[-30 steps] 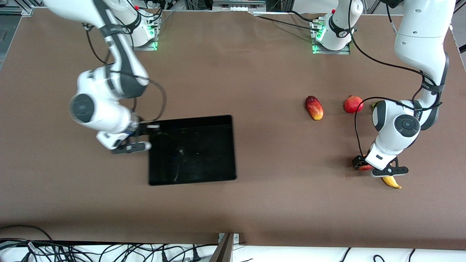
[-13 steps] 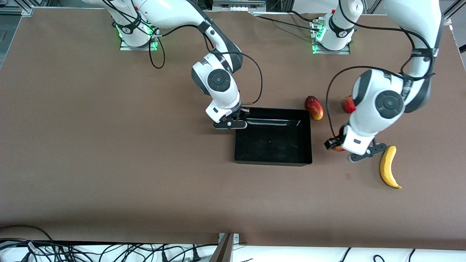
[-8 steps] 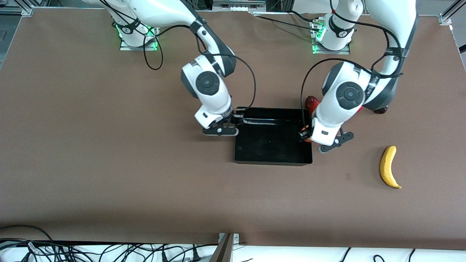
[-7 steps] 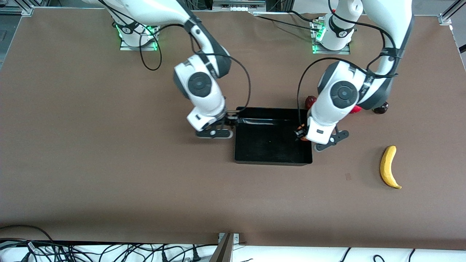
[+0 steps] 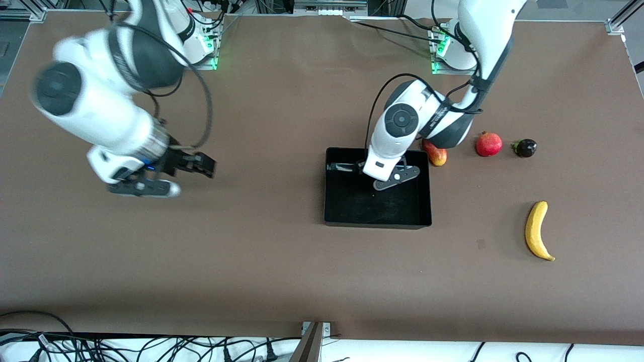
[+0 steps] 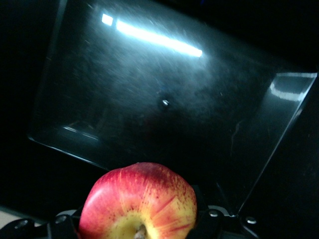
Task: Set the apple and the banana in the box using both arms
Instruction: 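Carry the apple over the box with the left gripper while the right gripper retracts, then open the left gripper to drop the apple into the box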
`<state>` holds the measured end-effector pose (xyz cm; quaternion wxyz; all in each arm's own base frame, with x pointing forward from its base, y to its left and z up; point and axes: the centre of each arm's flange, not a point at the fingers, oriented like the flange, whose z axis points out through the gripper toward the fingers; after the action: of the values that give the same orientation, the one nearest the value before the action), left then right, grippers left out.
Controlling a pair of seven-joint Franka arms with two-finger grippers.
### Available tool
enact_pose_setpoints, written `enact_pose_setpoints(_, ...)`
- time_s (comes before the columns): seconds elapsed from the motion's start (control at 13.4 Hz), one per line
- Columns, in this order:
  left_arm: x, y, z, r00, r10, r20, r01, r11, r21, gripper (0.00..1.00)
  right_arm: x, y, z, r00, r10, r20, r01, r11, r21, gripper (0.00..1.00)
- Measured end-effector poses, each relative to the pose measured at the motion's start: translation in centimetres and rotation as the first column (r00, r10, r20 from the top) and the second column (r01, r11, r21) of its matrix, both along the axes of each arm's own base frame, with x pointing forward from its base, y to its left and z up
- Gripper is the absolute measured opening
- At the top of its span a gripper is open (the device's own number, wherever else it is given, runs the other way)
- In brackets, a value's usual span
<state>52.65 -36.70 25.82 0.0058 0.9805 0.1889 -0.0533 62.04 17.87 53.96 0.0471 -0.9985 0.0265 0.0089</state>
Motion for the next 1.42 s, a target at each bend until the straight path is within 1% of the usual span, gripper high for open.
enact_pose_setpoints(0.15, -0.3, -1.2, -2.2, 1.0, 0.002, 0.015, -0.002, 1.0, -0.01, 0.72, -1.2, -4.7, 2.8, 1.0, -0.005, -0.024, 0.005, 1.0, 0.009, 1.0)
enact_pose_setpoints(0.22, -0.7, -1.7, -3.3, 1.0, 0.013, 0.021, -0.013, 1.0, 0.005, 0.72, -1.9, -6.7, 3.3, 0.999, -0.013, -0.036, 0.014, 1.0, 0.019, 1.0)
enact_pose_setpoints(0.37, -1.4, -2.6, -5.3, 0.999, 0.037, 0.031, -0.038, 0.998, 0.042, 0.72, -3.3, -10.9, 3.0, 0.998, -0.015, -0.06, 0.017, 0.999, 0.032, 1.0)
enact_pose_setpoints(0.45, -1.7, -3.1, -6.0, 0.998, 0.045, 0.038, -0.047, 0.998, 0.044, 0.72, -4.1, -12.8, 2.7, 0.998, -0.004, -0.068, 0.006, 1.0, 0.026, 1.0)
enact_pose_setpoints(0.6, -1.8, -4.0, -6.8, 0.996, 0.064, 0.057, -0.065, 0.998, 0.02, 0.72, -5.6, -14.8, 2.4, 0.998, 0.028, -0.063, -0.028, 1.0, 0.008, 1.0)
enact_pose_setpoints(0.75, -2.0, -4.2, -7.7, 0.996, 0.055, 0.073, -0.058, 0.998, 0.036, 0.72, -6.7, -14.7, 2.2, 0.998, 0.052, -0.043, -0.053, 0.999, -0.014, 1.0)
enact_pose_setpoints(0.82, -2.0, -4.3, -7.9, 0.995, 0.043, 0.086, -0.047, 0.998, 0.047, 0.79, -7.1, -14.2, 2.3, 0.997, 0.063, -0.036, -0.064, 0.998, -0.022, 1.0)
enact_pose_setpoints(0.89, -2.0, -4.3, -7.9, 0.995, 0.04, 0.094, -0.045, 0.998, 0.052, 0.89, -7.2, -13.8, 2.4, 0.997, 0.073, -0.03, -0.074, 0.997, -0.031, 1.0)
enact_pose_setpoints(0.97, -2.0, -4.4, -7.7, 0.994, 0.04, 0.098, -0.045, 0.998, 0.052, 0.99, -7.3, -13.5, 2.6, 0.997, 0.08, -0.024, -0.081, 0.996, -0.038, 1.0)
enact_pose_setpoints(1.12, -1.5, -4.2, -6.5, 0.995, 0.045, 0.087, -0.052, 0.995, 0.083, 1.0, -7.4, -13.4, 2.8, 0.996, 0.084, -0.016, -0.085, 0.996, -0.041, 1.0)
enact_pose_setpoints(1.19, -0.8, -3.5, -5.0, 0.995, 0.062, 0.084, -0.07, 0.993, 0.099, 1.0, -7.3, -13.4, 2.9, 0.996, 0.084, -0.01, -0.084, 0.996, -0.041, 1.0)
enact_pose_setpoints(1.34, 1.5, -0.7, -0.1, 0.994, 0.091, 0.055, -0.096, 0.991, 0.095, 1.0, -7.2, -13.6, 3.1, 0.996, 0.084, 0.0, -0.084, 0.995, -0.054, 1.0)
enact_pose_setpoints(1.42, 3.2, 2.0, 2.8, 0.995, 0.088, 0.037, -0.091, 0.991, 0.093, 1.0, -7.2, -13.7, 3.3, 0.996, 0.086, 0.005, -0.085, 0.994, -0.069, 1.0)
